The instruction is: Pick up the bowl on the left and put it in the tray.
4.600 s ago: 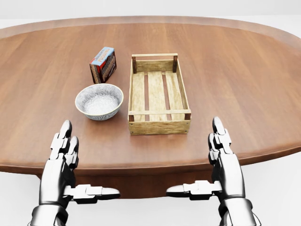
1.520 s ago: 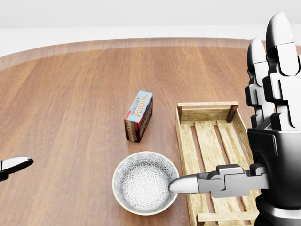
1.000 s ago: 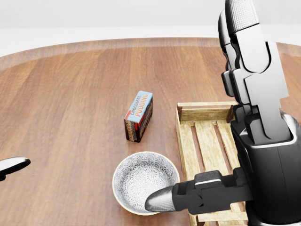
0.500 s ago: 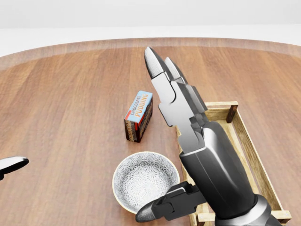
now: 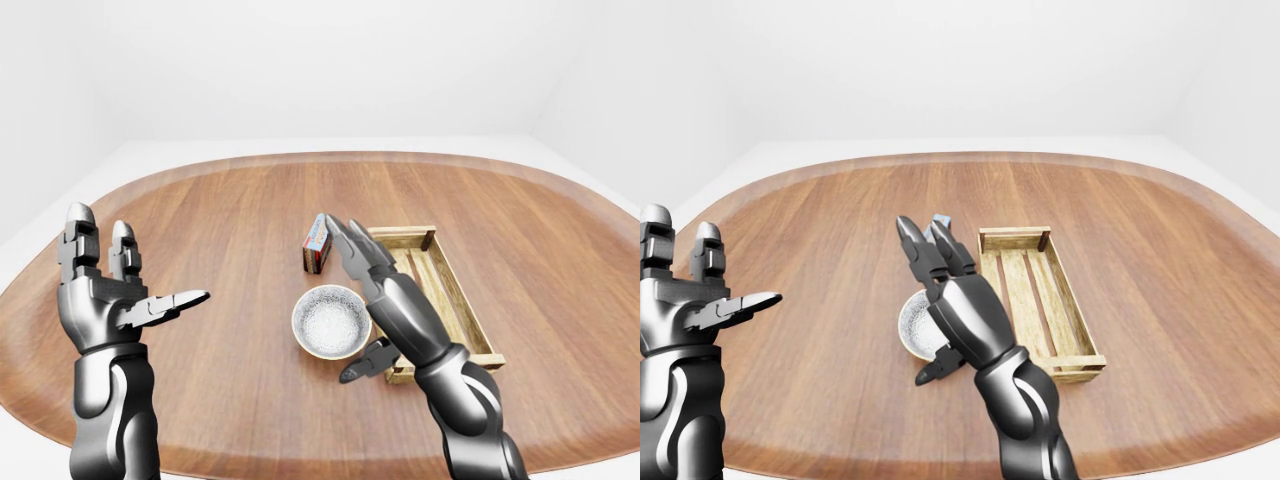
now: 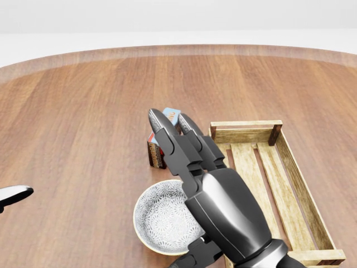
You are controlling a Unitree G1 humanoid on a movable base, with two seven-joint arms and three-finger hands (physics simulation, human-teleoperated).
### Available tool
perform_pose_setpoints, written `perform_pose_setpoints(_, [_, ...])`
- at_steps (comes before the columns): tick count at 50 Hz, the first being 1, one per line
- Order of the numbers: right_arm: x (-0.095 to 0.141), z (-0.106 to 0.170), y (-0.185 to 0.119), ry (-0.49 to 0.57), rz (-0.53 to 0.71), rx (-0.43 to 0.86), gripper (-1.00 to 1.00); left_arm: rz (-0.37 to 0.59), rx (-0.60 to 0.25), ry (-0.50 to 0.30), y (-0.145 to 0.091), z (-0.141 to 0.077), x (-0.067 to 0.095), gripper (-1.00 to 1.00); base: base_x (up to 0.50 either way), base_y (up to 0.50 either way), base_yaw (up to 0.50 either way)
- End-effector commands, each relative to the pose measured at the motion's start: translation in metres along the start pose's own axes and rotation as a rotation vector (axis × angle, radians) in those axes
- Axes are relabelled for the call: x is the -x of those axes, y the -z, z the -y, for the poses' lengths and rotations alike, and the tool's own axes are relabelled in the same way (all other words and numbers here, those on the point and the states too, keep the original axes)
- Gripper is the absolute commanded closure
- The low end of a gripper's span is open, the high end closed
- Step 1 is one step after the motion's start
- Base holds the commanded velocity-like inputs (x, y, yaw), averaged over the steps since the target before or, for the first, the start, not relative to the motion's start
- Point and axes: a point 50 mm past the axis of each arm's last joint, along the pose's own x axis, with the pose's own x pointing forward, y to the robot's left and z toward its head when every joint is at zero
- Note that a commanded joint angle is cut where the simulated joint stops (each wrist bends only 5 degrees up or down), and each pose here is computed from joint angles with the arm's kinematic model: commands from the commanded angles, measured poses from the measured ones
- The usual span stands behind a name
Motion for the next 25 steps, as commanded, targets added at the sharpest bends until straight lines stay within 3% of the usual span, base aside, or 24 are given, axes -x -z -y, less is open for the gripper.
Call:
perform_pose_setpoints(1, [0.002,-0.013,0.005,-0.078,-0.066,0.075,-1.00,-0.001,-0.002,-0.001,0.000,0.000,0.000,-1.00,0.00,0.00,0.00])
perform_pose_setpoints(12, [0.004,-0.024,0.017,-0.180,-0.168,0.188,-1.00,0.001,-0.001,-0.002,0.000,0.000,0.000,-1.00,0.00,0.00,0.00])
perform_pose_setpoints(25, [0.006,-0.027,0.035,-0.180,-0.259,0.194,-1.00,0.011,0.005,-0.007,-0.003,-0.002,-0.001,-1.00,0.00,0.00,0.00])
